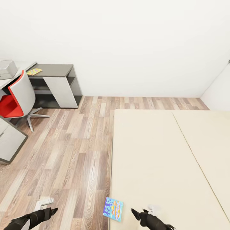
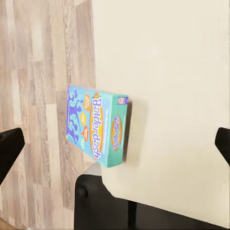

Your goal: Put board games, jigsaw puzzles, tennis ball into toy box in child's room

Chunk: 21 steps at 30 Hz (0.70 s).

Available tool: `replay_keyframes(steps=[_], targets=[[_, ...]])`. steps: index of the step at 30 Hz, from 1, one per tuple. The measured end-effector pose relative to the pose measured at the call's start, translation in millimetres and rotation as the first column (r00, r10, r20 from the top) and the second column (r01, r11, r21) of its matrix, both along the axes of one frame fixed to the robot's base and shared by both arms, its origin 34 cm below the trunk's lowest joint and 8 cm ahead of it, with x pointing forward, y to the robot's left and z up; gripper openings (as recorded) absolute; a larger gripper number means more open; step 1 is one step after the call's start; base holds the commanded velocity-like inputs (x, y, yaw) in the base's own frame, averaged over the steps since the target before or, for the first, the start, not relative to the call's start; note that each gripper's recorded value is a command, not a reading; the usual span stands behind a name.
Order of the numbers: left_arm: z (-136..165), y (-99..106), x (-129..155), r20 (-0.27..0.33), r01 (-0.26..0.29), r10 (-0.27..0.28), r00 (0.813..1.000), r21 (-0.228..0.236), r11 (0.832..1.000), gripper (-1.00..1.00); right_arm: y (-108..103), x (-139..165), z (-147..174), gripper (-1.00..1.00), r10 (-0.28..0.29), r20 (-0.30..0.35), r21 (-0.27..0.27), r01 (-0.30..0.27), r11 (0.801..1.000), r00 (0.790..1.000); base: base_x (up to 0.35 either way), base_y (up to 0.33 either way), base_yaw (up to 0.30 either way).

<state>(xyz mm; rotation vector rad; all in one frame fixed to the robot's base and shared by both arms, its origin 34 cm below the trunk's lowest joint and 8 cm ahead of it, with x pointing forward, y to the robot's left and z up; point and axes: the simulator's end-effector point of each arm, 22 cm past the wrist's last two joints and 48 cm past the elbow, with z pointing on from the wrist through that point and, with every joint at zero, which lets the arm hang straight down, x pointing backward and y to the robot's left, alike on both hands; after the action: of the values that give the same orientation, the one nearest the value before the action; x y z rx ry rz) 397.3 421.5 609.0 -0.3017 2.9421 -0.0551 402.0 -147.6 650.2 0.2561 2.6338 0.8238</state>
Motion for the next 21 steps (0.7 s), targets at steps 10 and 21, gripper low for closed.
replay_keyframes(steps=[10,21], targets=[[1.1,6.6,7.0,0.026,-0.009,0.007,1.0,0.066,0.998,1.0,-24.0,-1.0,-14.8,1.0,-0.055,-0.036,-0.129,0.05,0.99,0.998,0.0,0.0,0.0],[0.4,3.5,7.8,0.029,-0.007,0.005,1.0,0.065,0.998,1.0,-24.1,-1.8,-16.8,1.0,-0.065,-0.043,-0.147,0.058,0.987,0.997,0.0,0.0,-0.112]])
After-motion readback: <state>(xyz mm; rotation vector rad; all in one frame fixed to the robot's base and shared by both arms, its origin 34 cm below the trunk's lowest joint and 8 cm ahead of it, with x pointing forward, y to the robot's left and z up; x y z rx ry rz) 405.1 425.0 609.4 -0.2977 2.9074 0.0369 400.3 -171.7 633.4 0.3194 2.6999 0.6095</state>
